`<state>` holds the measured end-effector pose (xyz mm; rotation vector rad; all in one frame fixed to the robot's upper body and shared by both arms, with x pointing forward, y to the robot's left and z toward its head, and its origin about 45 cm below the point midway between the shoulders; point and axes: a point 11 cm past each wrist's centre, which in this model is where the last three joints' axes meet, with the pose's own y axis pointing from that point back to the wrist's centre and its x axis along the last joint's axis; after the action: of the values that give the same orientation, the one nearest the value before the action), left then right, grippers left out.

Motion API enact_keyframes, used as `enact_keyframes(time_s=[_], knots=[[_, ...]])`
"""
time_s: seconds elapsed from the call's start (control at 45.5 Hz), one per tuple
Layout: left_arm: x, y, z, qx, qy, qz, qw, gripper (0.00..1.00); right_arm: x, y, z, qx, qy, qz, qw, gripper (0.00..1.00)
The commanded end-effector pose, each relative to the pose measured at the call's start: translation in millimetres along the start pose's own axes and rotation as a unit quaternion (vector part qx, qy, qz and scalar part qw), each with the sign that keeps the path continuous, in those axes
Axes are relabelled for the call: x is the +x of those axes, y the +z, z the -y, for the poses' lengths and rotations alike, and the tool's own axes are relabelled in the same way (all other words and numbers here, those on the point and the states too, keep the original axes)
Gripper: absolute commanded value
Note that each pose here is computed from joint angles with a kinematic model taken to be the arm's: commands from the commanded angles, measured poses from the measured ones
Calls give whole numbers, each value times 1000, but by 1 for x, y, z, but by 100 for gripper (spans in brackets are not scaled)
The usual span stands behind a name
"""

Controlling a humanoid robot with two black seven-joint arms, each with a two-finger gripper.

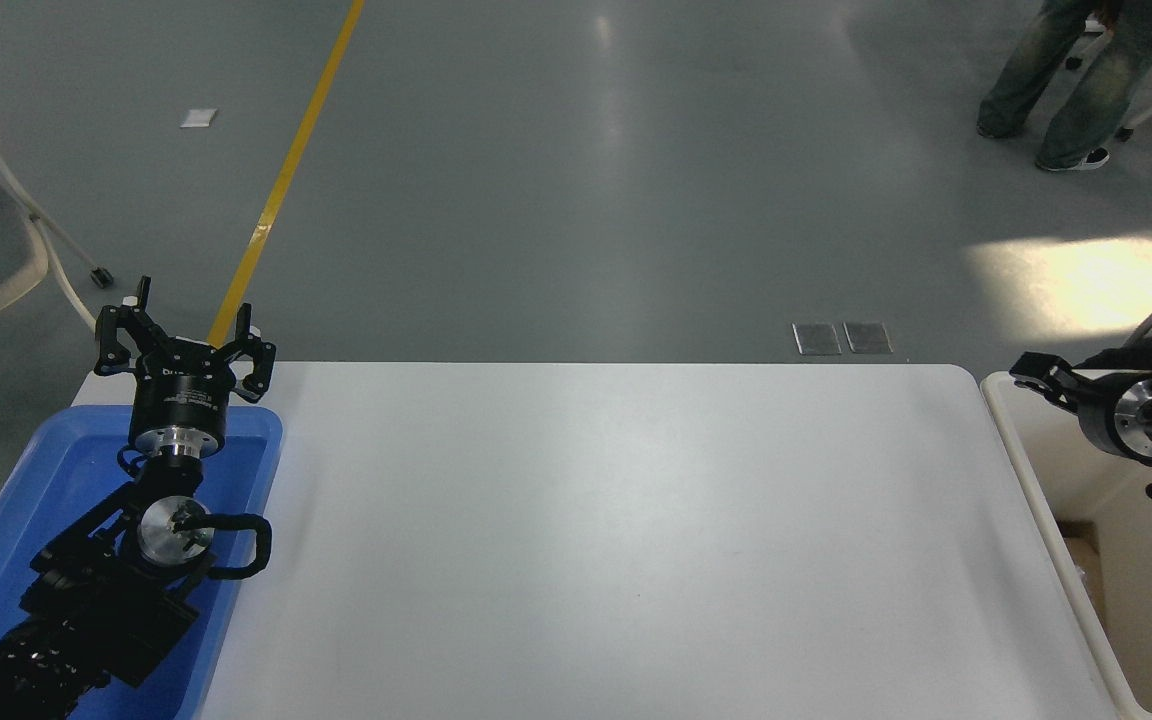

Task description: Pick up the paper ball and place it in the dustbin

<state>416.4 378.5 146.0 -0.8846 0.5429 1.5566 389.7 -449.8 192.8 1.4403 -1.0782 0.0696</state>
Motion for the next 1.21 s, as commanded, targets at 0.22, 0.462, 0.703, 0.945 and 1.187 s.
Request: enact_keyframes(time_s=[0.22,0.462,0.703,0.945,1.187], knots=[[0,0,0,0,0,0,1000,99,-1,-65,-61,28,-113,-118,986,100],[0,1,0,0,0,0,1000,99,-12,-116,-122,24,-188,-243,951,100],[1,0,-1,0,1,0,1000,99,-49,-180,-186,28,-269,-347,898,100],[1,0,-1,0,1,0,1000,99,-93,-221,-227,38,-359,-321,876,100],[1,0,-1,0,1,0,1000,99,-97,-228,-231,41,-356,-318,878,100]])
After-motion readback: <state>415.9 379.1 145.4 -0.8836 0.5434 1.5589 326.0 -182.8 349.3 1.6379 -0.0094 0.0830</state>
